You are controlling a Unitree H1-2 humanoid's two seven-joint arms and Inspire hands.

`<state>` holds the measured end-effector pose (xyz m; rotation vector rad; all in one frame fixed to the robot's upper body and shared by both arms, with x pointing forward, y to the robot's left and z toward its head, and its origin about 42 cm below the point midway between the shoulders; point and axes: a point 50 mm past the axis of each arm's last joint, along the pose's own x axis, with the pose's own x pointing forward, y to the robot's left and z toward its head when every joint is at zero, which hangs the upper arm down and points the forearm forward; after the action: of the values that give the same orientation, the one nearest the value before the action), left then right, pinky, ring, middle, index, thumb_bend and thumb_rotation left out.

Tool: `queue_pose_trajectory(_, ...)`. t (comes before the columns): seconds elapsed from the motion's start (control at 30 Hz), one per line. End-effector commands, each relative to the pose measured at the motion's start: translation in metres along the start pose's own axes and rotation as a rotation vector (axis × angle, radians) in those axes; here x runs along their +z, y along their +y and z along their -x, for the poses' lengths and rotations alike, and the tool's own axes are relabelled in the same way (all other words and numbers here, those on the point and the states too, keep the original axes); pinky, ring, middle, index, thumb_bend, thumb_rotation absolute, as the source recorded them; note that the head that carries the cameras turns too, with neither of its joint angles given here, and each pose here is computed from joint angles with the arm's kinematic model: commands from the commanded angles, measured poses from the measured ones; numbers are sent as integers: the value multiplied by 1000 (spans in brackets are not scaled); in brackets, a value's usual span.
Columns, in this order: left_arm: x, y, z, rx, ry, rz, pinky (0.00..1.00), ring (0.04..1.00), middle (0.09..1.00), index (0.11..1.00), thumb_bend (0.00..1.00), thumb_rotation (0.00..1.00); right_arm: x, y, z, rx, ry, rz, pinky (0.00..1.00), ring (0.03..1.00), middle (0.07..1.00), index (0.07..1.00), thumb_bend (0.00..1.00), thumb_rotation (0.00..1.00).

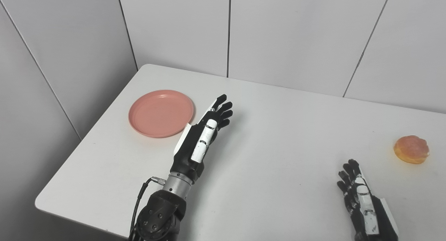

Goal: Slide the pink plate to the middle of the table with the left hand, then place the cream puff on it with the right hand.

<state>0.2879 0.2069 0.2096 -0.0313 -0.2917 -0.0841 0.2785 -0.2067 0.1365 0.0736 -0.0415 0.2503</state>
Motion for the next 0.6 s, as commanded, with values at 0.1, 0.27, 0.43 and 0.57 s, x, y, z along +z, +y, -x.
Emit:
queue_pose_trajectory(0.1, 27, 10, -20, 37, -116, -11, 940, 923, 924, 924, 474, 1000, 13, 0, -6, 13, -51, 1, 1000, 1000, 1000, 1000, 182, 1000)
queue_pose_trajectory(0.27, 27, 31, -35, 86, -149, -34, 943, 927, 926, 922, 491, 1000, 13, 0, -5, 15, -53, -1, 1000, 1000, 1000, 1000, 177, 1000)
queue_pose_trajectory(0.43, 31, 51, -49, 128, -185, -54, 935, 918, 927, 925, 474, 1000, 13, 0, -6, 16, -49, -17, 1000, 1000, 1000, 1000, 169, 1000)
queue_pose_trajectory(0.57, 35, 64, -57, 146, -205, -65, 956, 924, 934, 921, 462, 1000, 12, -1, -6, 16, -46, -12, 1000, 1000, 1000, 1000, 163, 1000)
